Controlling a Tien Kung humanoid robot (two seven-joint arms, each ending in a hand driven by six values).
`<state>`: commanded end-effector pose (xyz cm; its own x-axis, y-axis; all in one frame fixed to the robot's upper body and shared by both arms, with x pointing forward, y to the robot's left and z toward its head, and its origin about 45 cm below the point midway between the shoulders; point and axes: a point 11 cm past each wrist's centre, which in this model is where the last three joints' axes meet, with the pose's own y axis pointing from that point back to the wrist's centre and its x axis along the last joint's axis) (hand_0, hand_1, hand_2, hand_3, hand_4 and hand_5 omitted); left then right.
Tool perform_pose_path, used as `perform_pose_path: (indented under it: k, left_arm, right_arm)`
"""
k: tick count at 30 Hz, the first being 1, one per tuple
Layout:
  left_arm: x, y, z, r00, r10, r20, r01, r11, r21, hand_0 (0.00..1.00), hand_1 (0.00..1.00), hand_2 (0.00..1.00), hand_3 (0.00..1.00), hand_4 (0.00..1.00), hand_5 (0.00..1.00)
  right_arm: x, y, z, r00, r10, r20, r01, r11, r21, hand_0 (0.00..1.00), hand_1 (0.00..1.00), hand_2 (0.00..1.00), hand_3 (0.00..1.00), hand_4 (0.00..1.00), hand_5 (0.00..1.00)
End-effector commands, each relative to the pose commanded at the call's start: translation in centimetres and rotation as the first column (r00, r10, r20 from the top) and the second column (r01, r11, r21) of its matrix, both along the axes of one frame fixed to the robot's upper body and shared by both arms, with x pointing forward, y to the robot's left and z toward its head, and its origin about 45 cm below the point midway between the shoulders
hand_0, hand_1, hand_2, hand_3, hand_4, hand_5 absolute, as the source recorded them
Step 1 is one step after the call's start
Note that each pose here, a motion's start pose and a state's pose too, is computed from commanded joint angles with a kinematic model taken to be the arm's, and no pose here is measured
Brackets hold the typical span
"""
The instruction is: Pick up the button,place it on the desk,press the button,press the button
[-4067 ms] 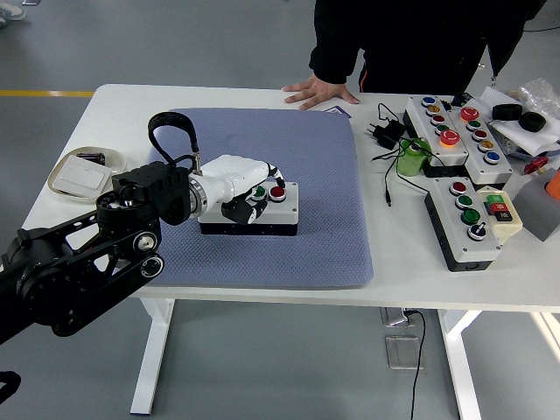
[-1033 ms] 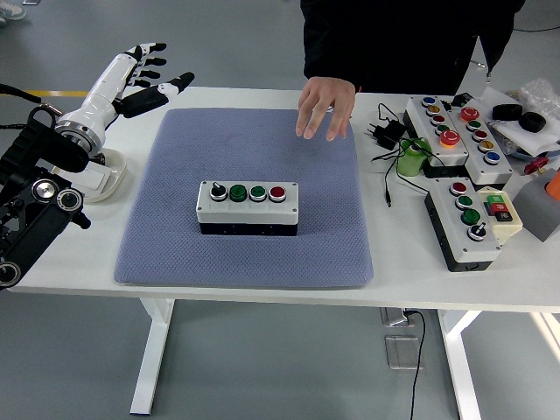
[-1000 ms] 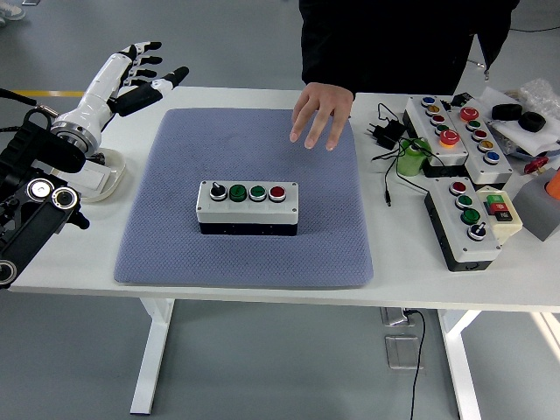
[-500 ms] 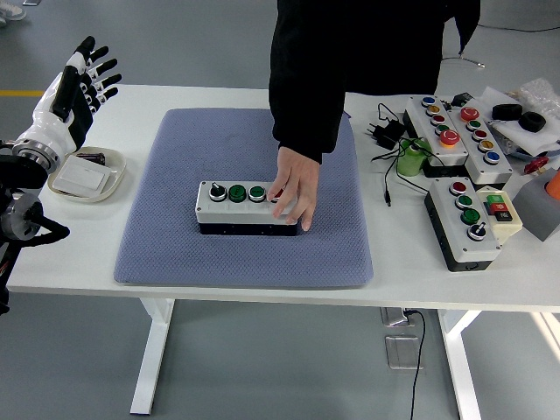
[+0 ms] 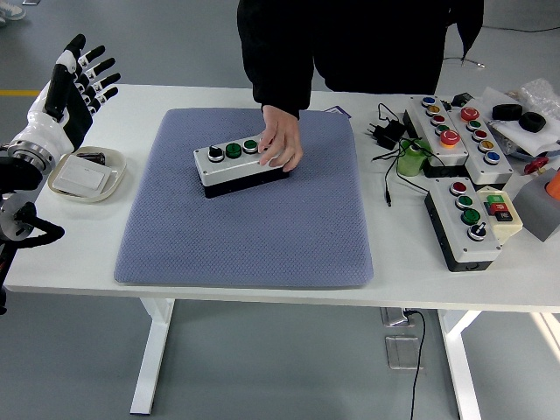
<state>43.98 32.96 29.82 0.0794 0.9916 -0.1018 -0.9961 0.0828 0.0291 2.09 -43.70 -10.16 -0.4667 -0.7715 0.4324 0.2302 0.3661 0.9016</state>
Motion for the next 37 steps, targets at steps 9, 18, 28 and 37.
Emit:
perform_pose_path:
  k: [9, 18, 28, 37]
  left_arm:
    - [-0.05, -0.2, -0.2, 1.000, -0.011, -0.006, 0.011, 1.000, 0.006, 0.940, 0.935, 0.971, 0.979, 0.743, 0.998]
    - [-0.11, -0.2, -0.6, 1.000, -0.014, -0.019, 0.014, 1.000, 0.010, 0.939, 0.936, 0.971, 0.979, 0.744, 0.998]
    - [-0.18, 0.1, -0.7, 1.000, -0.011, -0.019, 0.012, 0.999, 0.047, 0.933, 0.935, 0.969, 0.980, 0.761, 0.998]
    - [0.14, 1.1, 0.4, 1.000, 0.019, 0.016, -0.023, 0.944, 0.328, 0.935, 0.935, 0.971, 0.982, 0.874, 0.998]
  right_arm:
    - [-0.3, 0.0, 0.0, 1.000, -0.004, -0.003, 0.004, 1.000, 0.000, 0.643, 0.507, 0.549, 0.590, 0.247, 0.357]
    - [-0.8, 0.0, 0.0, 1.000, -0.010, -0.014, 0.010, 1.000, 0.001, 0.642, 0.508, 0.549, 0.590, 0.247, 0.358]
    - [-1.4, 0.1, -0.1, 1.000, -0.018, -0.025, 0.018, 1.000, 0.003, 0.642, 0.507, 0.549, 0.590, 0.247, 0.358]
    - [-1.2, 0.1, -0.1, 1.000, -0.019, -0.021, 0.019, 1.000, 0.003, 0.642, 0.507, 0.549, 0.590, 0.247, 0.358]
